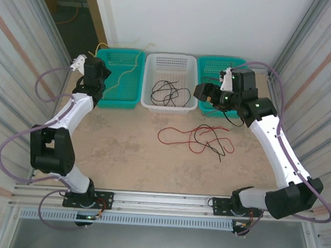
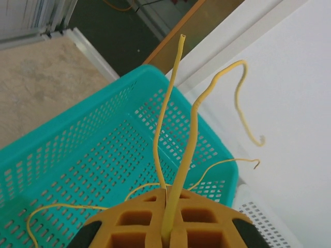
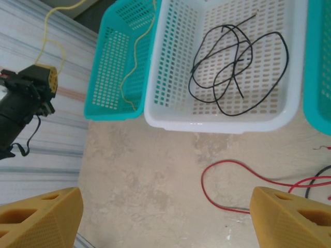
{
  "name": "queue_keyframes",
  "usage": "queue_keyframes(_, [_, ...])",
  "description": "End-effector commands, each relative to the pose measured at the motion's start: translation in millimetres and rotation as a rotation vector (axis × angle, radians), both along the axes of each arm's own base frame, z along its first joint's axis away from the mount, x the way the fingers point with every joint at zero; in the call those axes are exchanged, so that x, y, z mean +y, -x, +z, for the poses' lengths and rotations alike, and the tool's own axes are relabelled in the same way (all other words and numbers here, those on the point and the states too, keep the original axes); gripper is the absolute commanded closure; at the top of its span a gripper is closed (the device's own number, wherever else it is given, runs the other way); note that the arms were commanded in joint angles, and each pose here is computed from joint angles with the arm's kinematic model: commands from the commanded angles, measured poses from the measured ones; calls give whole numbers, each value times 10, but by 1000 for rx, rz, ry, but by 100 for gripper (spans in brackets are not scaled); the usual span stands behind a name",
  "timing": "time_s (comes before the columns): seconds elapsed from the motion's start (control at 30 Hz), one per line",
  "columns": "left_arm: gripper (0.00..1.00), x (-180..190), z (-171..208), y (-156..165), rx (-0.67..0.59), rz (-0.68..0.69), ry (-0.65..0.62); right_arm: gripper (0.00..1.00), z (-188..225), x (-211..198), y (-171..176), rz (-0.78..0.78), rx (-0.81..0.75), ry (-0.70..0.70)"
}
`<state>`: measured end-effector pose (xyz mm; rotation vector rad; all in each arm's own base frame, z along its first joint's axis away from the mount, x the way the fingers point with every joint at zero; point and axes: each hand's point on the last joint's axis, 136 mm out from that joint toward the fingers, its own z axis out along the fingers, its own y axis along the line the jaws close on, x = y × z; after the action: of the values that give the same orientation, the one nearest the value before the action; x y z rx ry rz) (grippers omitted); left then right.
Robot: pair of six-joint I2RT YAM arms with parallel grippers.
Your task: Untangle the cables
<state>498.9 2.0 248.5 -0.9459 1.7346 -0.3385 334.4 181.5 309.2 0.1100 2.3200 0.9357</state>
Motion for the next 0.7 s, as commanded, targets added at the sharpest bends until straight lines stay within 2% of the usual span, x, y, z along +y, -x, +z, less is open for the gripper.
queue_keyframes(0.0, [86, -62, -198, -51, 16, -10, 53, 17, -66, -89, 44, 8, 8, 12])
queue_keyframes(0.07, [52, -147, -355, -36, 49, -32, 66, 17, -88, -134, 43, 0, 14, 9])
queue_keyframes(0.13, [37, -233, -437, -11, 73, -56, 59, 17, -112, -157, 48, -3, 17, 11])
queue_keyframes(0.23, [23, -317, -402, 57, 88, -82, 26, 17, -154, -174, 64, -4, 27, 17])
queue_keyframes(0.4, [19, -361, -47, 216, 65, -114, -49, 17, -134, -187, 88, -6, 21, 20])
queue_keyframes(0.57, [19, -426, 594, 466, 0, -189, -191, 17, -133, -231, 99, -23, 21, 40])
queue_keyframes(0.67, [19, -478, 885, 704, -21, -262, -230, 16, -186, -273, 112, -39, 39, 61])
